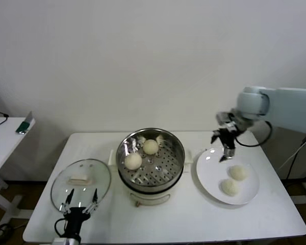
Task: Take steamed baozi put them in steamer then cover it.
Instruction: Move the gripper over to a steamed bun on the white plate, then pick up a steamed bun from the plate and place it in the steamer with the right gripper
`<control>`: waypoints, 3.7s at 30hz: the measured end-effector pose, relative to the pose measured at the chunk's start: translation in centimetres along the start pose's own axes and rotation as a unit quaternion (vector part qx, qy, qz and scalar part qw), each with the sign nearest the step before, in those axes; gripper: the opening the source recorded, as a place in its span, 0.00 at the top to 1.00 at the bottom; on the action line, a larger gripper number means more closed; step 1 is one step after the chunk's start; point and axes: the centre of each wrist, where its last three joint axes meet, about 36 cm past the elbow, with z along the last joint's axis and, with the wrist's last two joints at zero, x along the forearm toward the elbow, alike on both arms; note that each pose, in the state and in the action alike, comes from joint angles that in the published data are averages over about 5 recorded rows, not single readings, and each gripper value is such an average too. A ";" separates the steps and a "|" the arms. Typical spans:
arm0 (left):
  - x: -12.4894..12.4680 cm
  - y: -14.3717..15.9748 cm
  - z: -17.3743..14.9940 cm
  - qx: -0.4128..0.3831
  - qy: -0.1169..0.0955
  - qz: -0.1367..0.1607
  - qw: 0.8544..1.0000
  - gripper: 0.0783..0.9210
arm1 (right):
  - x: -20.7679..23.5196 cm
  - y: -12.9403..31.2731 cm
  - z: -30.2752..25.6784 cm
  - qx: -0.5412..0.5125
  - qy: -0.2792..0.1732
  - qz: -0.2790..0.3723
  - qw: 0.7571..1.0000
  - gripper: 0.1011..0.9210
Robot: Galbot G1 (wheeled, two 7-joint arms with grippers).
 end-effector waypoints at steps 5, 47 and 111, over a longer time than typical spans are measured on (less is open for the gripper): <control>0.2 0.1 0.2 -0.001 0.003 -0.002 1.000 0.12 | -3.8 2.1 2.3 -0.010 0.007 -0.014 1.000 0.12; 0.0 0.0 0.7 -0.002 0.008 -0.006 1.000 0.12 | -13.0 4.1 3.0 -0.001 0.048 -0.014 0.999 0.36; 0.7 0.6 0.0 -0.004 0.000 -0.016 1.000 0.12 | -4.2 0.7 -31.7 0.566 0.026 0.018 0.824 0.12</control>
